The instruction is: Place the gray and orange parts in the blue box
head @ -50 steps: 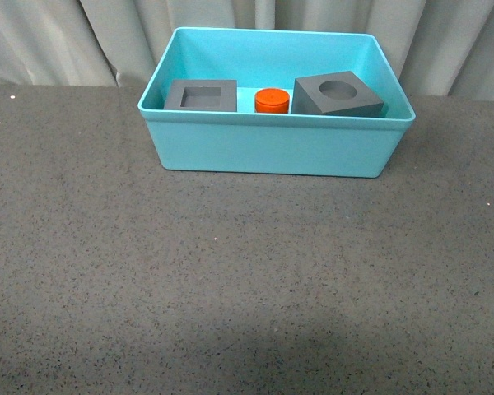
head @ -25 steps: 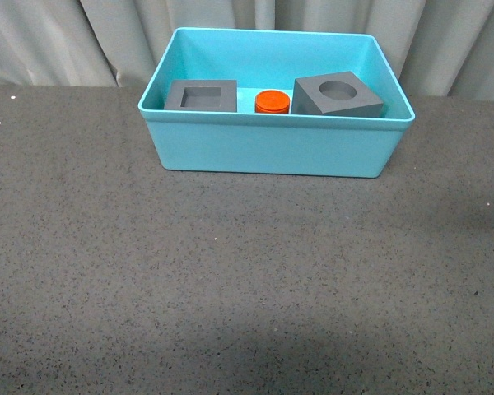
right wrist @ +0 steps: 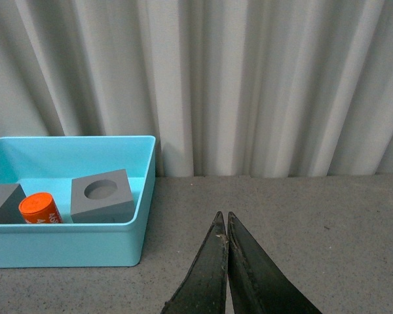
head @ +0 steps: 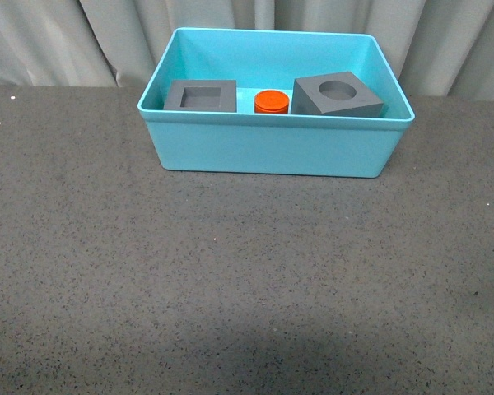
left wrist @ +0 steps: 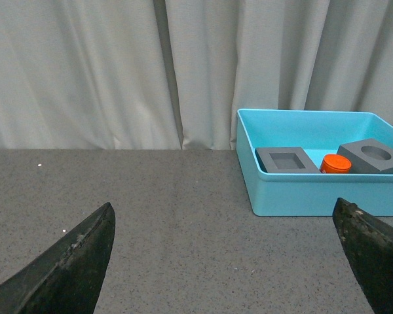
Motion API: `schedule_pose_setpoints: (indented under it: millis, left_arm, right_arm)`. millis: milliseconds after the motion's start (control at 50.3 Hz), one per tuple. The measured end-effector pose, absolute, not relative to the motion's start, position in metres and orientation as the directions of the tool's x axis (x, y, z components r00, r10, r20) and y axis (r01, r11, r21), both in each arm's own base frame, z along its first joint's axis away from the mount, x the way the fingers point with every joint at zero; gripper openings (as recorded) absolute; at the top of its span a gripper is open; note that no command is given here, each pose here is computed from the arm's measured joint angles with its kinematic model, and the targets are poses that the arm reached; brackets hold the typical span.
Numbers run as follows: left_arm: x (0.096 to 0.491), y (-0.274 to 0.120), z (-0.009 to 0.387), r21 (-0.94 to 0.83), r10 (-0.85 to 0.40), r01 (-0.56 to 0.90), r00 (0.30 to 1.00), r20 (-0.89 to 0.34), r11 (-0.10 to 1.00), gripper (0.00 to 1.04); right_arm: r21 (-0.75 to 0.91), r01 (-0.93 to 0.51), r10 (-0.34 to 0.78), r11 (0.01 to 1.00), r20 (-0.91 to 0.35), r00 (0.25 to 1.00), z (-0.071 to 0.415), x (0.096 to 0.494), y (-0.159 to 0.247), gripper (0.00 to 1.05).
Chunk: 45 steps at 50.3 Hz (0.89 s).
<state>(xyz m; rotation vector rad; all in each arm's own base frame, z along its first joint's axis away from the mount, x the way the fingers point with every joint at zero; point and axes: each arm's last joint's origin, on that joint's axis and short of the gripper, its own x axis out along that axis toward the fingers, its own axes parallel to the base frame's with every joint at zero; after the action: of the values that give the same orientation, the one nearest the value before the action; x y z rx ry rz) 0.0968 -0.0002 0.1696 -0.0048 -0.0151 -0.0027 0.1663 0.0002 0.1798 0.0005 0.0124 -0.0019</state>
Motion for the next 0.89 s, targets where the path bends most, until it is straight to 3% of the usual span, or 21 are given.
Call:
schedule_pose_setpoints:
  millis: [895]
  left_arm:
    - [0.097, 0.0, 0.17, -0.005, -0.002, 0.002, 1.0, 0.015, 1.0, 0.98]
  right_arm:
    - [0.001, 0.0, 0.0, 1.0, 0.007, 1.0, 0.168, 0.118, 0.0, 0.0]
